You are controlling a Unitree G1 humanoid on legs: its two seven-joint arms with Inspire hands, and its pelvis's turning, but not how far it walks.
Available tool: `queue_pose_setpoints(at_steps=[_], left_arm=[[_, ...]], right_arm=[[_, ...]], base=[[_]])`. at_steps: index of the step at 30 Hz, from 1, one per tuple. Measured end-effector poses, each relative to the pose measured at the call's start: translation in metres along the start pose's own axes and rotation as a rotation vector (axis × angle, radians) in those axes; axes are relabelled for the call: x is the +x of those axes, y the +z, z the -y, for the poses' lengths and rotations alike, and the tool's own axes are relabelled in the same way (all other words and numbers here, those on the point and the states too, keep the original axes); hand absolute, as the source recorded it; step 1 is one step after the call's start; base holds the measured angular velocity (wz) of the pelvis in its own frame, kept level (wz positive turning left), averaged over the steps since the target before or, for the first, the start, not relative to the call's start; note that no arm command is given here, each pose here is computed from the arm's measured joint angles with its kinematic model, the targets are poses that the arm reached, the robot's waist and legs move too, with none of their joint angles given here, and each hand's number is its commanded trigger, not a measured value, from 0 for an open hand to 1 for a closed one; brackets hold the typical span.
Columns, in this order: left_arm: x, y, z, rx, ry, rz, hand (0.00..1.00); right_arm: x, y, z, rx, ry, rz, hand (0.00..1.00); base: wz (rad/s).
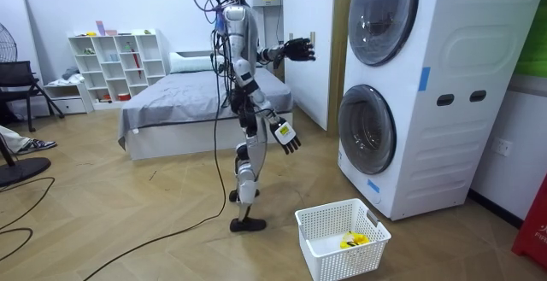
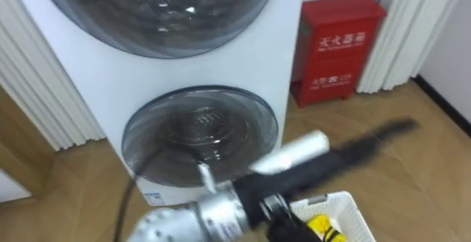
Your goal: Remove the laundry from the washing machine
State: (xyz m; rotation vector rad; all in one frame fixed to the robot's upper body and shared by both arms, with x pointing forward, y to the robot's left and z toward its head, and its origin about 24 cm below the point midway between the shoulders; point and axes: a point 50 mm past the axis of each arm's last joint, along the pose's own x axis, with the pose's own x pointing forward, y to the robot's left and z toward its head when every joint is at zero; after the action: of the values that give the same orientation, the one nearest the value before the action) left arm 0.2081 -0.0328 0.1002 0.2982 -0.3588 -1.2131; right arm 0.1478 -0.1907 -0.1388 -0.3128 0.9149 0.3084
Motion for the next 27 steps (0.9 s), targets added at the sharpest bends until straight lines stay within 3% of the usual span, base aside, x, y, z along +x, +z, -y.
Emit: queue_pose_setpoints(at_steps=[2, 6, 8, 10, 11, 12, 14, 15, 17, 18, 20, 21, 23, 27], left_arm=[[-0.004, -0.018, 0.003, -0.024, -0.01, -0.075, 0.0], [-0.037, -0.074, 0.001, -0.099, 0.061, -0.32, 0.0], [-0.066, -0.1, 0.004, -0.141, 0.155, -0.45, 0.0], [-0.113, -0.132, 0.006, -0.185, 0.299, -0.641, 0.0], [-0.127, -0.14, 0.007, -0.202, 0.35, -0.694, 0.0], [-0.157, -0.155, 0.012, -0.229, 0.442, -0.805, 0.0], [-0.218, -0.177, 0.037, -0.306, 0.595, -1.044, 0.0], [-0.233, -0.181, 0.045, -0.332, 0.631, -1.101, 0.0], [-0.295, -0.185, 0.086, -0.444, 0.797, -1.34, 0.0], [-0.309, -0.183, 0.096, -0.469, 0.836, -1.388, 0.0], [-0.353, -0.171, 0.137, -0.555, 0.965, -1.597, 0.0], [-0.361, -0.168, 0.147, -0.572, 0.985, -1.647, 0.0], [-0.379, -0.153, 0.185, -0.623, 0.975, -1.813, 0.0], [-0.372, -0.148, 0.214, -0.723, 0.924, -1.89, 0.0]], right_arm=[[-0.001, -0.001, 0.001, 0.017, -0.01, -0.003, 0.0], [-0.005, -0.011, 0.007, 0.087, -0.044, -0.022, 0.0], [-0.009, -0.019, 0.009, 0.128, -0.066, -0.035, 0.0], [-0.015, -0.033, 0.009, 0.167, -0.082, -0.066, 0.0], [-0.015, -0.035, 0.008, 0.173, -0.083, -0.07, 0.0], [-0.017, -0.039, 0.006, 0.202, -0.083, -0.076, 0.0], [-0.022, -0.05, 0.005, 0.283, -0.096, -0.095, 0.0], [-0.023, -0.053, 0.005, 0.307, -0.103, -0.099, 0.0], [-0.027, -0.066, 0.004, 0.416, -0.134, -0.137, 0.0], [-0.028, -0.069, 0.005, 0.445, -0.144, -0.144, 0.0], [-0.035, -0.085, 0.002, 0.543, -0.176, -0.183, 0.0], [-0.036, -0.088, 0.001, 0.559, -0.181, -0.195, 0.0], [-0.041, -0.098, -0.004, 0.588, -0.178, -0.233, 0.0], [-0.043, -0.105, -0.01, 0.608, -0.171, -0.273, 0.0]], base=[[-0.06], [-0.06], [-0.15], [-0.11], [-0.06], [-0.05], [-0.04], [-0.07], [-0.03], [0.08], [0.1], [-0.08], [-0.15], [0.0]])
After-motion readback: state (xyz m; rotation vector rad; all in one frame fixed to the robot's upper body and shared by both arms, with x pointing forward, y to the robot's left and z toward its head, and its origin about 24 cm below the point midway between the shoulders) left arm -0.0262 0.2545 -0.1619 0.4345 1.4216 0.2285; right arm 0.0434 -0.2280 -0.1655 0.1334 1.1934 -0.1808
